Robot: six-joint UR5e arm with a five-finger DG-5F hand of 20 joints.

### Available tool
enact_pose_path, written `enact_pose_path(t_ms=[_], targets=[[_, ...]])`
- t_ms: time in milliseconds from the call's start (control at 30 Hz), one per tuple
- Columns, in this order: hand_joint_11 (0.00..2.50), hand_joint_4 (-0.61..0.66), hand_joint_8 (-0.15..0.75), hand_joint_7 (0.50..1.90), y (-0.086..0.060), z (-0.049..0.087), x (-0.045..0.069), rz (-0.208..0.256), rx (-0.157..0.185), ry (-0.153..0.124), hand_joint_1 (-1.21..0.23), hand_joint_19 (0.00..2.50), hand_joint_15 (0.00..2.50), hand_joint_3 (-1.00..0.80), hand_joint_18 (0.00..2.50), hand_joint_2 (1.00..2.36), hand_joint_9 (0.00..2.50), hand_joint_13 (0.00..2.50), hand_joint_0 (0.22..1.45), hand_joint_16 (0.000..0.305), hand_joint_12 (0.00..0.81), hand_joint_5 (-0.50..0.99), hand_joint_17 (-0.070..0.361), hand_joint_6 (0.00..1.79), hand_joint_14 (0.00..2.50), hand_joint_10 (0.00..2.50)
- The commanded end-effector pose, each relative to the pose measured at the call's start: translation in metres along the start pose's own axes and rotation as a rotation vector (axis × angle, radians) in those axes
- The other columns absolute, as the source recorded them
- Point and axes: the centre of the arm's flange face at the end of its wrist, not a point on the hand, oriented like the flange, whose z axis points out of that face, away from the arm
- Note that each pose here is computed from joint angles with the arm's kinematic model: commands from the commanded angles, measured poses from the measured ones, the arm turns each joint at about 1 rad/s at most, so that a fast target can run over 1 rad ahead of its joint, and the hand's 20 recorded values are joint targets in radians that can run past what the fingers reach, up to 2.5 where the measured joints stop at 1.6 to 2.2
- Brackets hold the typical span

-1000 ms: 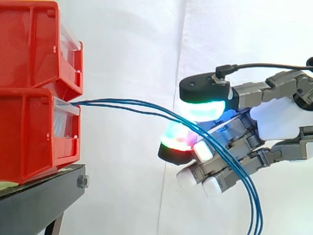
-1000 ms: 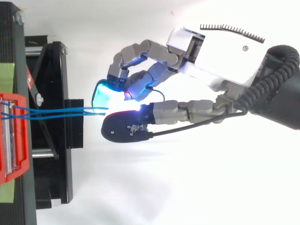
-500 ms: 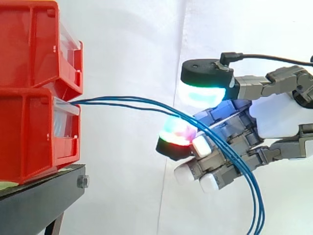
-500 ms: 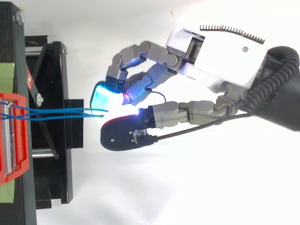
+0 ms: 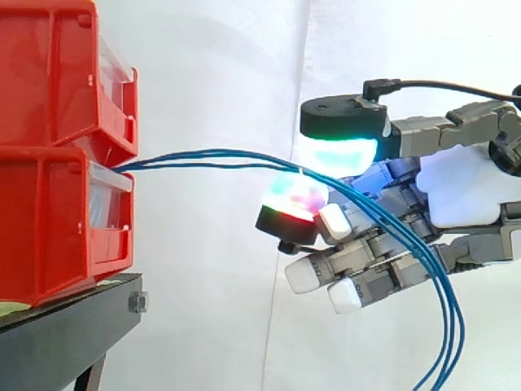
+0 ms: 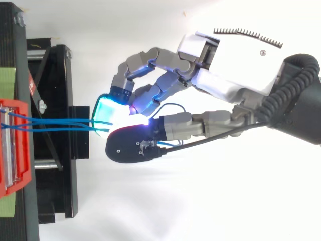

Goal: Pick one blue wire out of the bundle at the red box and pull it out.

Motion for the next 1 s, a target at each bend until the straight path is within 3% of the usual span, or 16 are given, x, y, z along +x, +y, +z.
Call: enact_pose_path(t_ms=[0,233,533,700,967], targets=[[0.68,0.25,0.386,0.88,-0.0007,-0.0004,0.0009,0.030,0.003,0.009,-0.78,0.43,0.37,-0.17,0.69,1.01,0.94,0.74,0.61,0.062,0.458,-0.20,0.139,0.89,0.01,0.01],[0.67,0.24,0.392,0.86,-0.0008,-0.0004,0.0012,0.031,0.003,0.012,-0.79,0.42,0.36,-0.13,0.70,1.01,0.95,0.75,0.65,0.058,0.459,-0.20,0.131,0.88,0.01,0.01],[0.55,0.43,0.425,0.90,-0.0008,-0.0004,0.0013,0.031,0.003,0.014,-0.73,0.43,0.35,-0.12,0.74,1.00,1.00,0.79,0.67,0.064,0.481,-0.16,0.143,0.76,0.01,0.01],[0.57,0.42,0.418,1.07,-0.0008,-0.0004,0.0017,0.031,0.003,0.017,-0.63,0.46,0.36,-0.14,0.71,1.01,1.05,0.79,0.71,0.059,0.453,-0.12,0.132,0.65,0.01,0.01],[0.58,0.39,0.405,1.15,-0.0001,-0.0002,0.0026,0.032,0.002,0.025,-0.59,0.48,0.37,-0.13,0.70,1.01,1.08,0.80,0.73,0.057,0.441,-0.10,0.128,0.59,0.01,0.02]])
